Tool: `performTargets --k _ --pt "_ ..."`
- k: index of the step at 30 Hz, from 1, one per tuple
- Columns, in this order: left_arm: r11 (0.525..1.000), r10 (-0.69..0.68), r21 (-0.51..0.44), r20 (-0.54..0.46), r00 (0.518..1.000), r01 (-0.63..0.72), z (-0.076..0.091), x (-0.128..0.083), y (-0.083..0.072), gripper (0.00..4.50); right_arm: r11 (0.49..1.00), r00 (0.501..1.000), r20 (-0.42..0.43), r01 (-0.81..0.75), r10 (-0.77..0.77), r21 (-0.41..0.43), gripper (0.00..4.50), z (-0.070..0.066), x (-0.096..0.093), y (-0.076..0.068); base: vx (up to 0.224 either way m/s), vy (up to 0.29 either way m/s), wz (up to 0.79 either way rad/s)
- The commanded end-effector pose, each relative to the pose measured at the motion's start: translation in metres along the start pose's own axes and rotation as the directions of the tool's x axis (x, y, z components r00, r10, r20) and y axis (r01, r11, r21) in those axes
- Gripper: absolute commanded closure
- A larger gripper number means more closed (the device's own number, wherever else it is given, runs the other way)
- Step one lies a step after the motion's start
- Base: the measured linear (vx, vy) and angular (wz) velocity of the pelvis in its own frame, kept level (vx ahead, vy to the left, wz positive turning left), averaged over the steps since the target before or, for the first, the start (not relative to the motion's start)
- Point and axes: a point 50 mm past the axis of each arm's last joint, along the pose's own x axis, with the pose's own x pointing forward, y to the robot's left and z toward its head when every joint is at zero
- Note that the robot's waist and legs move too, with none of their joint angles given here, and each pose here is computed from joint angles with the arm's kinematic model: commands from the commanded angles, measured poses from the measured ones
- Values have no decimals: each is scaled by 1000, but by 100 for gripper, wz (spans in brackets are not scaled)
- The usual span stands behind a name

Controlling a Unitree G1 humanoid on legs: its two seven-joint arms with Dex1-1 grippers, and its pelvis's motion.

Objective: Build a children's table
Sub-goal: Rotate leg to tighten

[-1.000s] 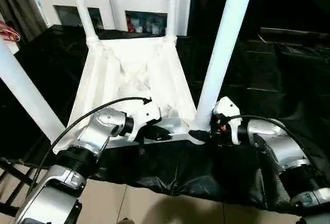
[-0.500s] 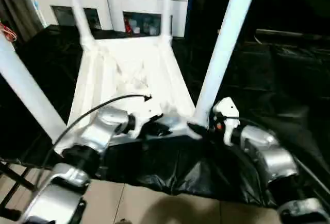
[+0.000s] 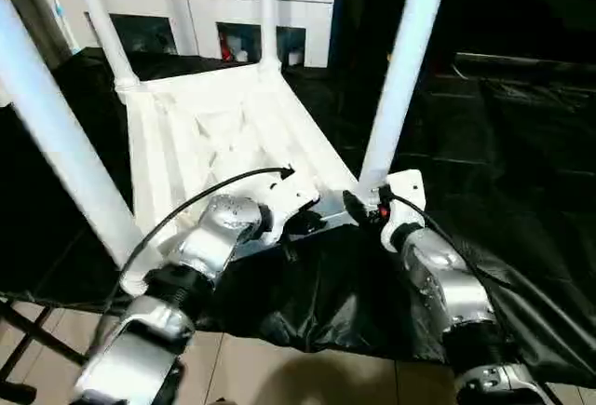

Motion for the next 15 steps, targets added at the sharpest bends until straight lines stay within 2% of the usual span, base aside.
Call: performTargets --k 1,4,6,7,8,9,13,15 --pt "992 -117 51 11 993 116 3 3 -13 450 914 917 -39 -398 396 -76 61 4 2 49 0 0 0" --pt "988 -149 40 7 989 149 -1 -5 -11 450 896 902 -71 -431 425 -110 48 6 -5 39 0 0 0" --pt "974 -219 65 -7 976 219 -8 -20 -9 450 847 859 -127 -510 495 -147 48 10 -16 23 0 0 0" --pt "974 -219 65 -7 976 219 -8 -20 -9 450 847 859 -127 -510 495 -147 48 10 -16 23 0 0 0" --pt "963 -255 82 -19 967 256 -12 -28 -9 450 812 828 -169 -559 535 -169 48 12 -23 14 0 0 0" --pt "963 -255 82 -19 967 256 -12 -28 -9 450 812 828 -169 -559 535 -169 48 12 -23 14 0 0 0" --pt "949 -300 89 -36 953 302 -16 -41 -3 450 700 711 -285 -696 643 -160 48 16 -39 2 0 0 0" --pt "940 -327 91 -43 944 330 -17 -45 -2 450 679 688 -306 -718 658 -153 48 17 -41 -1 0 0 0"
